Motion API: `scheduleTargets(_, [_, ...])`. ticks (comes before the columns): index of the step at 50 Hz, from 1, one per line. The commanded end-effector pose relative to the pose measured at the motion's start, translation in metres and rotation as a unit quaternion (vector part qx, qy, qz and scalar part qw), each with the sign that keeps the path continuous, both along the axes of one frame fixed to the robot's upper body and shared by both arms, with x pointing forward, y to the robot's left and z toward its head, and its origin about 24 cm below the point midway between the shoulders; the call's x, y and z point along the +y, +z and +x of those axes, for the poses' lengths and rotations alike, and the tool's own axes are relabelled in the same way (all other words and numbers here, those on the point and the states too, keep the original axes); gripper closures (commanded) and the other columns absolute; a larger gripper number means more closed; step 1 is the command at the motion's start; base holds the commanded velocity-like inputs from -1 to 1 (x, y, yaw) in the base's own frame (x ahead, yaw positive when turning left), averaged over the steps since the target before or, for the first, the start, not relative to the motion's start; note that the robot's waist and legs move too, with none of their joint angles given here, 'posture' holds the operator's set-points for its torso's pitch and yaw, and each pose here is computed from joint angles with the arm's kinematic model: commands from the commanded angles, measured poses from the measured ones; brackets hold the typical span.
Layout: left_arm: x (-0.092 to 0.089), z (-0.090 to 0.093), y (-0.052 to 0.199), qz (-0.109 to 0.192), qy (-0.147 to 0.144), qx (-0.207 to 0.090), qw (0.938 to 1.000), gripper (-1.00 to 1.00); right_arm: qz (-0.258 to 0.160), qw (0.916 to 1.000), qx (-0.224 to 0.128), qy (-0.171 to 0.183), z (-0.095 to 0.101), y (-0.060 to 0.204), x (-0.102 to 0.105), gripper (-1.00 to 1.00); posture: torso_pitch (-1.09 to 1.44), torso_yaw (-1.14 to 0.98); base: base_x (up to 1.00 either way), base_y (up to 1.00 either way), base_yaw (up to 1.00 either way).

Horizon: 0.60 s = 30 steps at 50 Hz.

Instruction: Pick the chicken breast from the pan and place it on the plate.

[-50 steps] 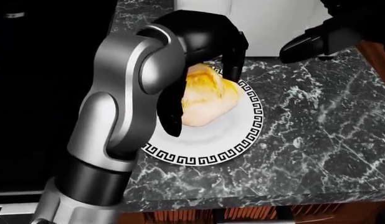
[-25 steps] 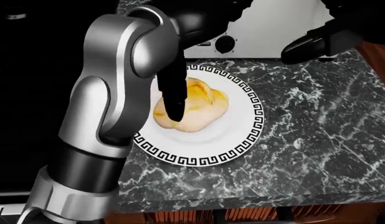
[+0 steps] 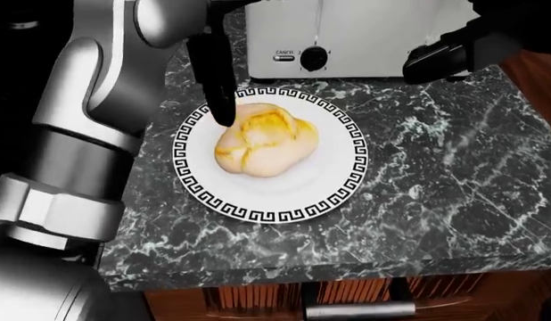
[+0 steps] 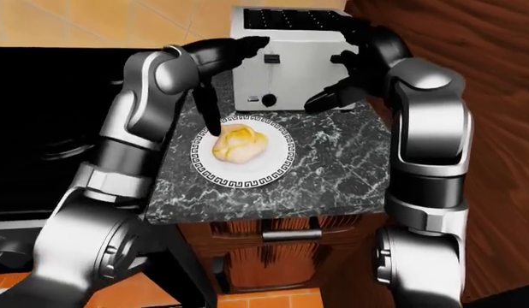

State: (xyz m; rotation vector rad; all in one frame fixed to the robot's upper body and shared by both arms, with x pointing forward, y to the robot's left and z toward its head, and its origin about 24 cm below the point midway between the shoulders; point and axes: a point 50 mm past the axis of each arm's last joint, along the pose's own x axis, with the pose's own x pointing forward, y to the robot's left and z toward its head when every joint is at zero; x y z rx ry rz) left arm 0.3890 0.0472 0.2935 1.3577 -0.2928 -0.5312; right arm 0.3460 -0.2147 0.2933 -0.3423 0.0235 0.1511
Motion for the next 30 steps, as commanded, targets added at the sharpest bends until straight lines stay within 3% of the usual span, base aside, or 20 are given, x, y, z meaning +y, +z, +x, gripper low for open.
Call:
scheduleTargets(1, [0.015,0.000,0.030,-0.038,0.034,-0.068,0.9964,-1.00,-0.007,0.9990,-0.043,-0.007,-0.006,0.020,-0.002,-1.00,0.00,0.00,0.00,0.00,0.00])
scheduleTargets(11, [0.034,0.011,0.051,-0.073,0.057,-0.076,0.9927,-1.00,-0.006,0.9990,-0.044,-0.007,-0.005,0.020,-0.002,-1.00,0.00,0.00,0.00,0.00,0.00])
scheduleTargets(23, [0.049,0.004,0.095,-0.113,0.068,-0.089,0.9873,-1.00,-0.005,0.9990,-0.045,-0.007,-0.006,0.019,-0.003,-1.00,0.00,0.00,0.00,0.00,0.00])
scheduleTargets(30, [0.056,0.006,0.098,-0.118,0.077,-0.091,0.9858,-1.00,-0.003,0.9989,-0.047,-0.007,-0.007,0.019,-0.004,-1.00,0.00,0.00,0.00,0.00,0.00])
